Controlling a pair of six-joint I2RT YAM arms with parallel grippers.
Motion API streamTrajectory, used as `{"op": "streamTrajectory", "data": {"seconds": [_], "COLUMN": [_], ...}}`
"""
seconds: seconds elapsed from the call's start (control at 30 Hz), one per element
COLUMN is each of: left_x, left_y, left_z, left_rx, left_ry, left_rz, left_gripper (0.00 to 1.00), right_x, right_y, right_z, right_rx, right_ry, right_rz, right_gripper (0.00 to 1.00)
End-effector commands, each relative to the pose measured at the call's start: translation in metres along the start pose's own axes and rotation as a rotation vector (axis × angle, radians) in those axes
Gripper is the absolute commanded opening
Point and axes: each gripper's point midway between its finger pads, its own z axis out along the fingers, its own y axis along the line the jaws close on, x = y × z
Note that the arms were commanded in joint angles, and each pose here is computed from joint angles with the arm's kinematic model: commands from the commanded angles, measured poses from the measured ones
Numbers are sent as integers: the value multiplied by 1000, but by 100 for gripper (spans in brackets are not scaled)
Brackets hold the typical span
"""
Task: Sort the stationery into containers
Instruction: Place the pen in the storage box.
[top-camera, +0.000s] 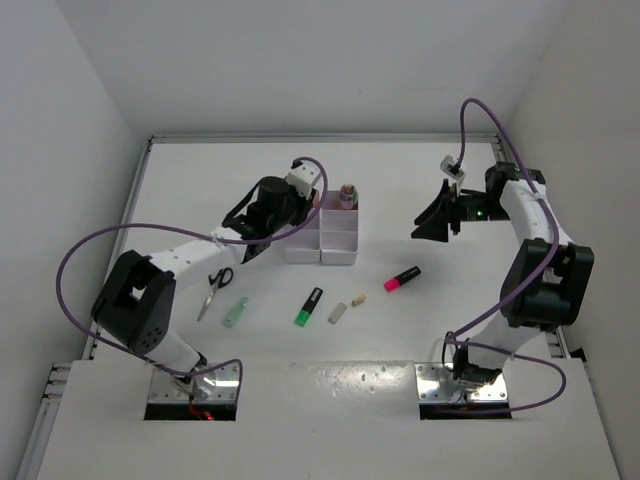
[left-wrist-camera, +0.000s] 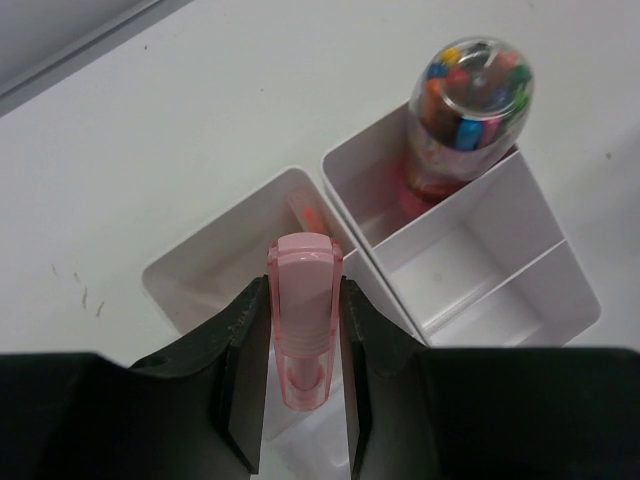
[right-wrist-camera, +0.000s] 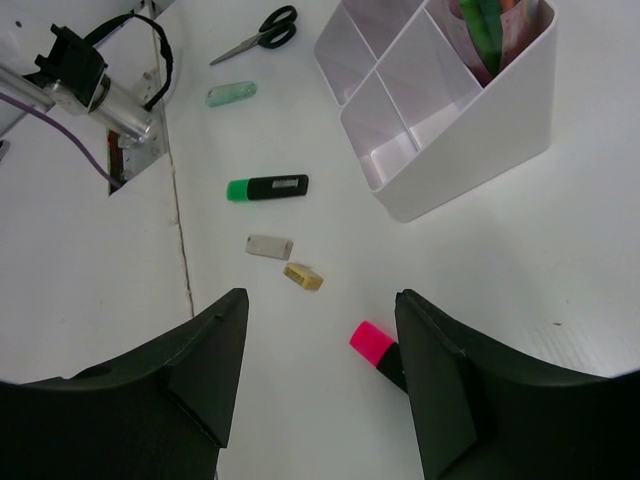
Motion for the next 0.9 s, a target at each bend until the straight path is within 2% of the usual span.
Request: {"op": "streamTrajectory", "data": {"seconds": [0.0,0.13,0.3,0.43,0.47,0.63,0.7,0.87], "left_x": [13,22,28,32,37,39,35,11], "left_y": [6,9,13,12,12,12,12,14], "left_z": [6,10,14,16,15,13,11,1], "left_rx": [4,8,0,1,2,2,1,-5], "left_ry": [20,41,52,61,71,67,56,4], "left_rz": [32,52,49,49,49,49,49,48], "left_gripper": [11,15,15,23,28,41,45,46], "right_x": [-19,-17,-17,-15,-15,-15,-16,-16], "right_y": [1,0,-1,-2,-2,-3,-2,-1], "right_z": [-3,-2,-2,-1,-1,-1,-1,-1], "right_rx": [-11,-15,-18,-22,-22,-25,-30,-32], "right_ry": [-53,-51,-50,-48,-48,-47,-55,-54], "right_rz": [-76,-68,-66,-56,-56,-55,-56,-56], "right_gripper": [61,61,61,61,61,62,63,65]}}
